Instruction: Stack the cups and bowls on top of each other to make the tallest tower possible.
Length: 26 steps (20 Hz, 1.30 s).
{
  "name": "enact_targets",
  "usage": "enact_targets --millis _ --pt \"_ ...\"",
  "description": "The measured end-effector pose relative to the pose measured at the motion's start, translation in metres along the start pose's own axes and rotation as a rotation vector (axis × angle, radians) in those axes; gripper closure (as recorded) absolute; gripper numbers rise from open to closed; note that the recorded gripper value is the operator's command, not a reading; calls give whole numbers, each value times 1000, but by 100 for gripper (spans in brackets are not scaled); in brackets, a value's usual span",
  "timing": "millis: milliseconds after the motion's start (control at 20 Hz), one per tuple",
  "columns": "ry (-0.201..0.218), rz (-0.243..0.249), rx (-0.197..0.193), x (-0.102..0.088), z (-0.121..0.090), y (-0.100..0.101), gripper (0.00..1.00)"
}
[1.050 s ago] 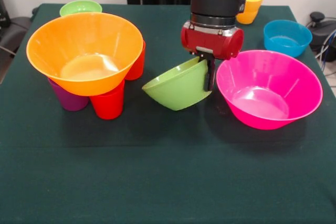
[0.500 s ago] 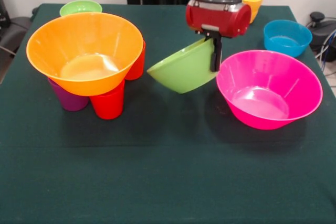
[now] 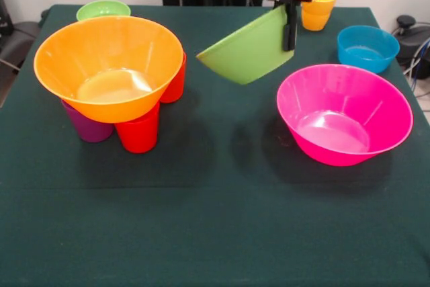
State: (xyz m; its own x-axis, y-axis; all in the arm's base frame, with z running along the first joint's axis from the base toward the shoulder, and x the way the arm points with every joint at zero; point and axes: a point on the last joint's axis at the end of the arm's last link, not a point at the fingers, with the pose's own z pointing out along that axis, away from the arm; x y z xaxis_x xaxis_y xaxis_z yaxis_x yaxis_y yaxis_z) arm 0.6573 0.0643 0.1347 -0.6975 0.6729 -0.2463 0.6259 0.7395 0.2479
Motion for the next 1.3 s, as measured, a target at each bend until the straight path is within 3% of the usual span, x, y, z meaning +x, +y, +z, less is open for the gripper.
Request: enact_targets --millis 450,800,1150,1250,1300 --pt "41 10 -17 -7 -39 13 100" --pt "131 9 -2 -12 -73 15 100" --pt "241 -1 23 -37 -122 16 100" --pt "249 -4 26 -43 -129 16 100" --pt "258 -10 32 -55 -141 15 100"
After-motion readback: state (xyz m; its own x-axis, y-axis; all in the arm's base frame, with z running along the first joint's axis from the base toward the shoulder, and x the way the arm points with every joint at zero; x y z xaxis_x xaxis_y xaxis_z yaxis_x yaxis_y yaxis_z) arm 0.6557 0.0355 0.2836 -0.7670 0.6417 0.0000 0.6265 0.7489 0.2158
